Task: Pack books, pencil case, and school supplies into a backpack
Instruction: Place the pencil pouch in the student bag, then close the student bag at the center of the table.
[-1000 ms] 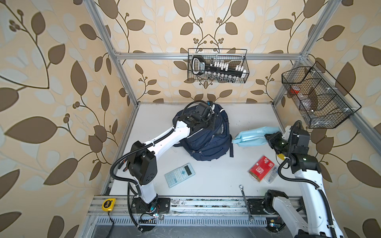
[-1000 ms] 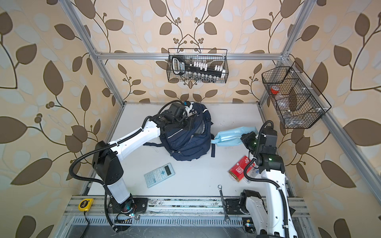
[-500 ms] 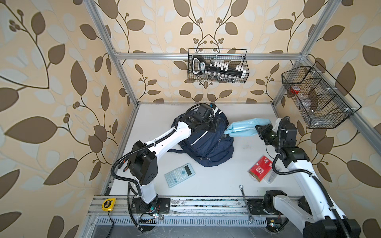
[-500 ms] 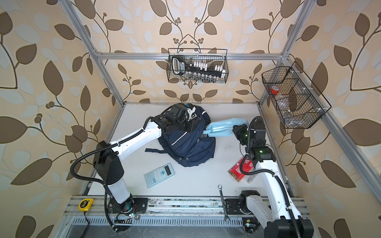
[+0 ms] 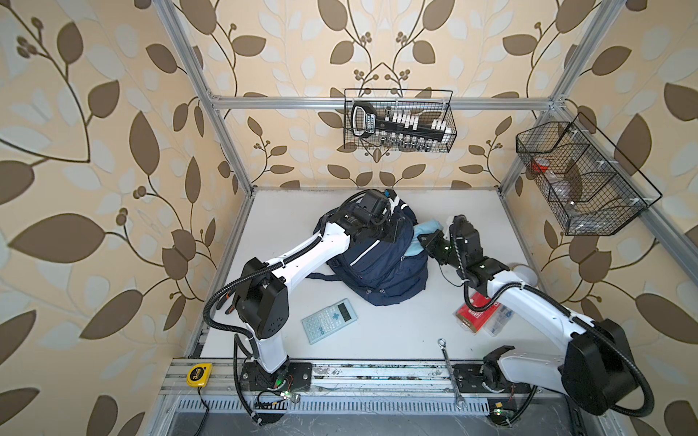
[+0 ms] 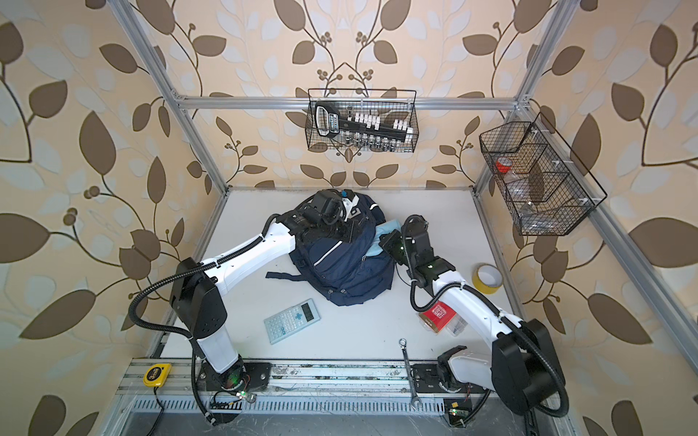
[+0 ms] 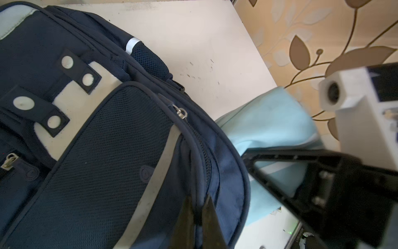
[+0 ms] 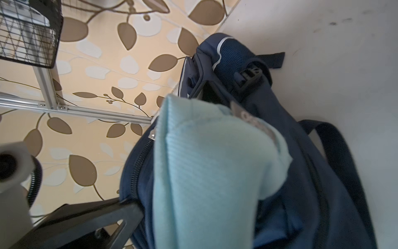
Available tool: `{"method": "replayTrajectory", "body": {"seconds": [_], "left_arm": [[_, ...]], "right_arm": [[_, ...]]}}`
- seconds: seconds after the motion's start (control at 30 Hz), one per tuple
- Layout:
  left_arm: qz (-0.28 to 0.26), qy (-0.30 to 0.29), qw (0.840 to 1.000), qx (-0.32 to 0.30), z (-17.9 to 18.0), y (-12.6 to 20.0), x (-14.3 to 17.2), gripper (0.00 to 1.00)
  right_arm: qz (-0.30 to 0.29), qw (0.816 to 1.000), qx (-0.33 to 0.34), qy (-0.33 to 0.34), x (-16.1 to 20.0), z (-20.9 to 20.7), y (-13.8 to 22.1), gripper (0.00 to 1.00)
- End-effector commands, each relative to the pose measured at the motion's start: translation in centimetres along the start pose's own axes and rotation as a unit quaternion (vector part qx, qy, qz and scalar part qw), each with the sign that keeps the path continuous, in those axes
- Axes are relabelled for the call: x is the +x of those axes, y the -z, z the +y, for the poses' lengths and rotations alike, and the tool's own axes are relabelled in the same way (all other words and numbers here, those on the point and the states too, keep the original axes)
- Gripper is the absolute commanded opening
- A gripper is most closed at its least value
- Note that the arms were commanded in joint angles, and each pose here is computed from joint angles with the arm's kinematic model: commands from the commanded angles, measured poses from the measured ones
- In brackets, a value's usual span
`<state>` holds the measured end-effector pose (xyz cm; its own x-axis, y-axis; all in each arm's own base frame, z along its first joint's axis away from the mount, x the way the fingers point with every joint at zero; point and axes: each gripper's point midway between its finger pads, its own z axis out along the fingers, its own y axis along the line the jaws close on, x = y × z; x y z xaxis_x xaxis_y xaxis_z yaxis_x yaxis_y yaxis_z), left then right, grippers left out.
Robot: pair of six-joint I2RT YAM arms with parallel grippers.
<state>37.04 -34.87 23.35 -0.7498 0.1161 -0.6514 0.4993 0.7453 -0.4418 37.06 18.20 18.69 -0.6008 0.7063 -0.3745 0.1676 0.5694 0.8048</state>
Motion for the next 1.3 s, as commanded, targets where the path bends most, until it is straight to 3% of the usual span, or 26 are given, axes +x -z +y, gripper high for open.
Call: {"method": "replayTrajectory", "body": {"seconds": [0.0, 0.2, 0.27, 0.33, 0.4, 0.5, 0.57, 0.63, 0.73, 0.8, 0.9, 0.93, 0.97, 1.1, 1.17, 1.27], "left_arm": [[-0.133, -0.043, 0.984, 0.114, -6.5, 6.2, -8.0, 0.00], [-0.150, -0.061, 0.978, 0.132, -7.2, 7.4, -8.8, 0.00], [-0.155, -0.052, 0.979, 0.122, -6.0, 7.6, -9.0, 0.00], [-0.157, -0.031, 0.981, 0.110, -4.3, 7.5, -9.2, 0.00], [-0.154, -0.007, 0.983, 0.100, -2.3, 7.1, -9.2, 0.00], [-0.144, 0.019, 0.985, 0.092, 0.1, 6.0, -8.3, 0.00], [-0.136, 0.018, 0.987, 0.081, 1.1, 5.1, -7.5, 0.00], [-0.127, 0.017, 0.989, 0.072, 1.8, 4.3, -6.7, 0.00], [-0.114, 0.023, 0.990, 0.077, 2.5, 2.9, -5.7, 0.00], [-0.090, 0.034, 0.991, 0.088, 2.5, 1.7, -4.9, 0.01], [-0.050, 0.063, 0.993, 0.085, 3.0, 0.5, -3.5, 0.48], [-0.047, 0.071, 0.994, 0.073, 3.4, 0.8, -3.2, 0.84], [-0.047, 0.076, 0.994, 0.056, 3.7, 1.5, -2.9, 0.93], [-0.057, 0.119, 0.990, -0.056, 6.5, 6.1, -0.7, 0.96], [-0.057, 0.170, 0.970, -0.163, 10.0, 9.4, 2.6, 0.87], [-0.045, 0.235, 0.946, -0.219, 13.0, 12.7, 8.4, 0.71]], "right_arm": [[0.030, 0.996, -0.088, -0.003, 2.6, 3.6, -2.7, 0.00], [0.112, 0.986, -0.127, 0.007, 6.3, 5.7, -7.1, 0.00], [0.126, 0.986, -0.106, 0.025, 7.2, 5.2, -7.4, 0.26], [0.095, 0.992, -0.083, 0.031, 5.9, 3.8, -5.9, 0.50], [0.057, 0.996, -0.062, 0.041, 3.8, 2.6, -3.7, 0.63], [0.001, 0.995, -0.056, 0.086, 0.6, 3.2, 0.9, 0.69], [-0.005, 0.989, -0.052, 0.137, 0.3, 3.9, 3.8, 0.71], [0.020, 0.983, -0.062, 0.173, 1.7, 4.3, 5.7, 0.72], [0.065, 0.972, -0.057, 0.217, 5.8, 3.4, 7.7, 0.82], [0.102, 0.967, -0.061, 0.227, 9.1, 2.1, 8.5, 0.82], [0.148, 0.956, -0.076, 0.240, 13.6, 0.9, 9.7, 0.81], [0.162, 0.952, -0.073, 0.250, 15.0, 0.4, 9.9, 0.81], [0.182, 0.945, -0.070, 0.265, 16.6, 0.0, 10.2, 0.81], [0.275, 0.908, -0.047, 0.312, 22.3, -1.3, 10.3, 0.77], [0.319, 0.885, -0.037, 0.337, 25.7, -1.5, 9.9, 0.72], [0.384, 0.856, -0.054, 0.343, 31.2, -0.8, 9.7, 0.68]]}}
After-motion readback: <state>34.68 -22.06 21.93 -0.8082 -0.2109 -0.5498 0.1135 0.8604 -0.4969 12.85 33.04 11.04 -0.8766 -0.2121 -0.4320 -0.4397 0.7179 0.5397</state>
